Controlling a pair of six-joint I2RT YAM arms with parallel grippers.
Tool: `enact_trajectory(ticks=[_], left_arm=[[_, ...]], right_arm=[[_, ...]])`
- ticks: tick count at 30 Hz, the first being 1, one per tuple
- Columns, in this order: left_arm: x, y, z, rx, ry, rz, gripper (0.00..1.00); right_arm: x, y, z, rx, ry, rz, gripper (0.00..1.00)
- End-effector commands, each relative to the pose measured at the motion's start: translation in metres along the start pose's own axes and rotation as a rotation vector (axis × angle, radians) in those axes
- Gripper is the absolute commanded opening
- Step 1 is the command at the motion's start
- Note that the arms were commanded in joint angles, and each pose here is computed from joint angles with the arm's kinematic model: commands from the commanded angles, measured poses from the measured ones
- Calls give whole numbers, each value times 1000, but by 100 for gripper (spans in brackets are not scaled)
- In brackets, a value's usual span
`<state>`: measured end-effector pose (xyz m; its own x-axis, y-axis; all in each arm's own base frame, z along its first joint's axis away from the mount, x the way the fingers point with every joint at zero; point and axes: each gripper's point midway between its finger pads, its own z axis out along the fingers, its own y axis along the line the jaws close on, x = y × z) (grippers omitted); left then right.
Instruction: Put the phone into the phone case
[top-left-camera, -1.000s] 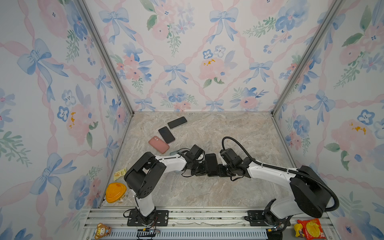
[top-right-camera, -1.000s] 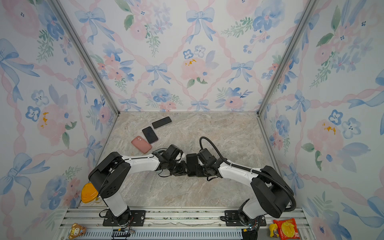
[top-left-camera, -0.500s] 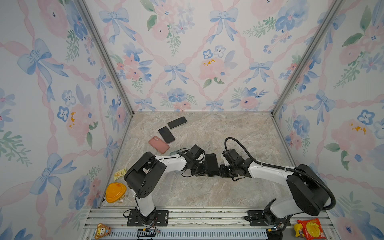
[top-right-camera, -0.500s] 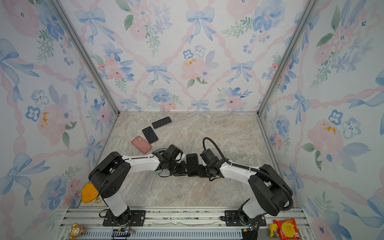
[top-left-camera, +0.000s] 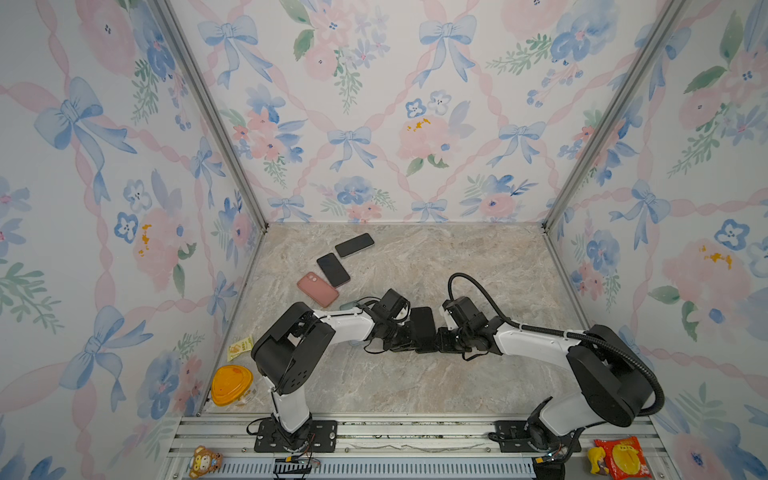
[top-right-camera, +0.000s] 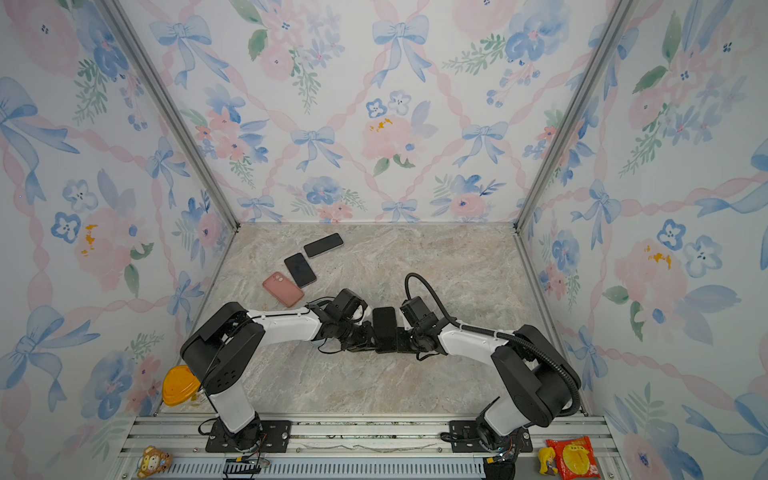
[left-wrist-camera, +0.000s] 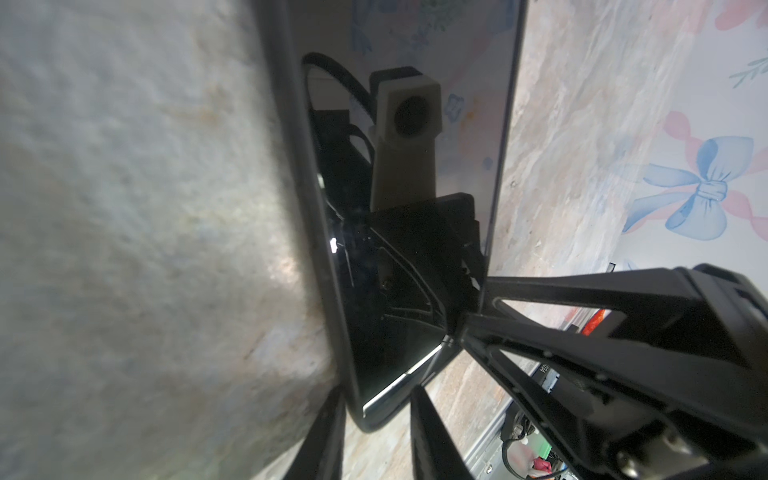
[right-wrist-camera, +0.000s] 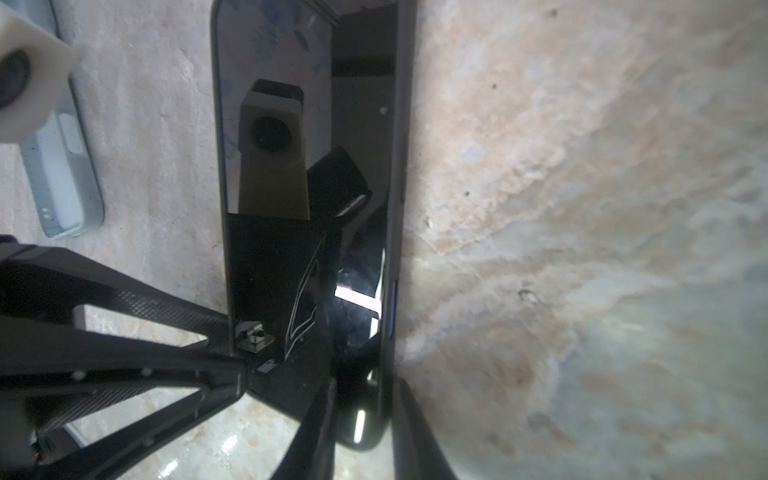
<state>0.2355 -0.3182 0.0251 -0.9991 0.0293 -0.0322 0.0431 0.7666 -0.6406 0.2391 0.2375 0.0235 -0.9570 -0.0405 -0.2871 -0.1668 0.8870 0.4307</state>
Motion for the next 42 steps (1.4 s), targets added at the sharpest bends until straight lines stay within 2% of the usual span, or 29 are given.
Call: enact_trajectory(ticks=[1, 15, 17, 22, 28, 36, 42], left_arm=[[5, 14, 13, -43, 30, -31, 28], [5, 13, 12, -44, 22, -26, 22], [3, 13, 6, -54, 0, -18, 22], [-5, 17, -14, -130, -67, 4, 24], [-7, 25, -33, -199, -108, 25, 28], [-12, 45, -63, -271, -167, 37, 40], [-11, 54, -70, -278, -181, 32, 49]], right_arm=[[13, -9, 8, 14, 41, 9, 25], [10, -8, 2, 41, 32, 22, 22], [6, -11, -8, 85, 23, 21, 26], [-13, -6, -43, 265, -87, -15, 44], [-36, 9, -55, 416, -164, -116, 56], [-47, 29, -34, 403, -117, -139, 69], [-47, 29, -11, 405, -60, -140, 78]])
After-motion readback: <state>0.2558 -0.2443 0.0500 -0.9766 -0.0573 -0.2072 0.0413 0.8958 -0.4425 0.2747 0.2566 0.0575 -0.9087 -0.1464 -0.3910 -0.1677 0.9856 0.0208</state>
